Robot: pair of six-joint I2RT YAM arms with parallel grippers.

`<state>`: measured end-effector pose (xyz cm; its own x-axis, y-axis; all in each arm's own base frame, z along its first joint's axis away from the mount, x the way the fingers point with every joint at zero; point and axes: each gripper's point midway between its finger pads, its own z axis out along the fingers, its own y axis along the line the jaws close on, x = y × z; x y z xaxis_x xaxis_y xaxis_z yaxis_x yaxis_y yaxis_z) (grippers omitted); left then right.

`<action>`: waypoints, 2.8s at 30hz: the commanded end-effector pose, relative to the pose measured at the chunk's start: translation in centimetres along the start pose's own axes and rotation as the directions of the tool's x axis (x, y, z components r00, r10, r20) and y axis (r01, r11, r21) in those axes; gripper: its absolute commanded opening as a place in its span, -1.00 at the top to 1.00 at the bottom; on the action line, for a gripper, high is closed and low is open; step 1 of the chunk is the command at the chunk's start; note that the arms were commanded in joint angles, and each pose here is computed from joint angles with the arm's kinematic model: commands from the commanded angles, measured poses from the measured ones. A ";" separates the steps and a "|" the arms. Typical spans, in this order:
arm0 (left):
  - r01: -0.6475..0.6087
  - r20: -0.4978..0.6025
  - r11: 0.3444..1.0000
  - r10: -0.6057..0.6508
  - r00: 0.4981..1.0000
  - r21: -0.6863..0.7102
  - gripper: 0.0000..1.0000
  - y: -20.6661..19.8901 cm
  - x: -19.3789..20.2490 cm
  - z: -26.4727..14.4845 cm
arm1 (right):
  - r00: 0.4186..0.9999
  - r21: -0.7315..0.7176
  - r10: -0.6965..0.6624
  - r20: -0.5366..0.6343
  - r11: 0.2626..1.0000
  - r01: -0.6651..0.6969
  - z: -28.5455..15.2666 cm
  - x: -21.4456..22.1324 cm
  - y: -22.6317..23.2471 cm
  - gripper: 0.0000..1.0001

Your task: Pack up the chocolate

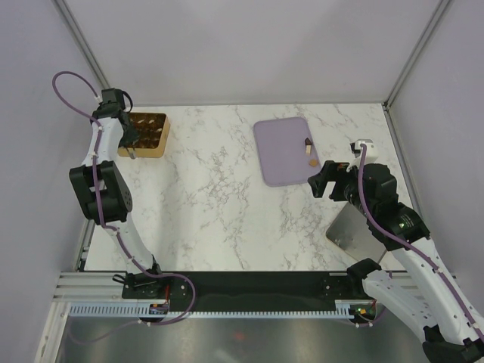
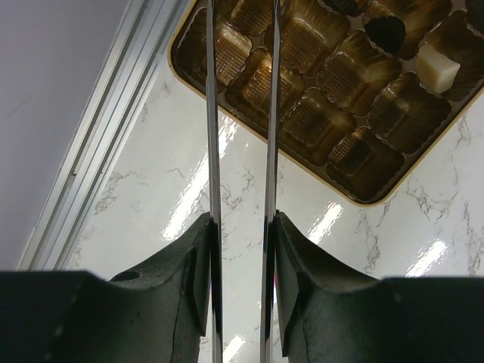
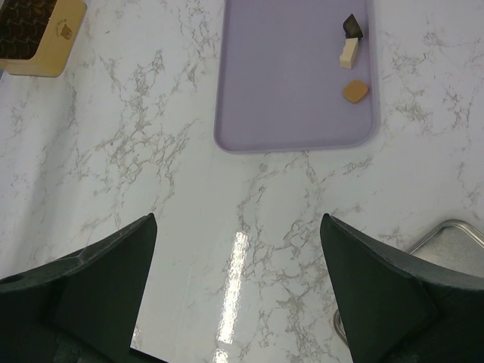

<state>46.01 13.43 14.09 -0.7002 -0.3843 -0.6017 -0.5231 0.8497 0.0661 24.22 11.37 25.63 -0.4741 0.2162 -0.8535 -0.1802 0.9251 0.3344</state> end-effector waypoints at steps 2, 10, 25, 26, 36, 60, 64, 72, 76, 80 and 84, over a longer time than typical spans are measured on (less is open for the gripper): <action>0.030 0.077 0.999 -0.033 0.997 0.034 0.21 -0.2 -1.8 -2.7 | 0.999 -0.001 -0.001 0.044 1.000 0.001 0.2 -1.1 0.2 -0.96; 0.024 0.097 0.998 -0.029 0.995 0.053 0.20 -0.5 -2.2 -3.9 | 0.999 -0.008 0.001 0.051 1.000 -0.001 0.0 -1.1 0.3 -0.96; 0.011 0.077 1.000 -0.012 0.997 0.010 0.19 0.2 -1.3 -3.2 | 0.998 -0.006 -0.001 0.057 1.000 0.002 -0.3 -1.1 0.1 -0.96; 0.011 0.072 1.000 -0.012 0.997 0.008 0.19 0.2 -1.1 -3.1 | 0.998 -0.007 -0.002 0.055 1.000 0.002 -0.2 -1.0 0.1 -0.96; 0.010 0.073 1.000 -0.011 0.997 0.010 0.06 0.0 -1.4 -2.7 | 0.999 0.001 -0.007 0.053 1.000 0.007 -0.1 -1.0 0.0 -0.96; -0.361 0.307 0.815 0.238 0.922 0.453 0.03 -19.0 6.5 -21.2 | 0.997 -0.003 -0.002 0.081 1.000 0.002 -3.4 -3.0 0.5 -0.95; -0.447 0.366 0.630 0.263 0.892 0.635 0.03 -26.3 13.3 -27.0 | 0.995 -0.005 0.001 0.098 1.000 0.000 -4.8 -3.4 0.4 -0.96; -0.553 0.394 0.455 0.402 0.827 0.698 0.04 -35.9 23.8 -29.8 | 0.993 -0.005 0.006 0.120 1.000 -0.006 -6.1 -3.8 0.4 -0.95; -0.603 0.438 0.387 0.436 0.787 0.698 0.03 -39.2 26.8 -30.2 | 0.992 -0.002 0.001 0.129 1.000 -0.001 -6.5 -4.0 0.2 -0.95; -0.637 0.471 0.347 0.455 0.756 0.688 0.03 -41.4 28.4 -29.5 | 0.991 -0.001 -0.004 0.134 1.000 0.005 -6.7 -4.1 0.2 -0.95; -0.668 0.499 0.332 0.467 0.730 0.666 0.02 -42.8 29.5 -27.9 | 0.991 -0.002 -0.010 0.137 1.000 0.011 -6.9 -4.1 0.2 -0.95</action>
<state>31.62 -42.07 12.56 -0.6139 0.3546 -0.7053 0.5938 0.7961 -0.1166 20.45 8.92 30.23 -0.3961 0.2426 -0.8856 -0.1774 0.9260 0.3331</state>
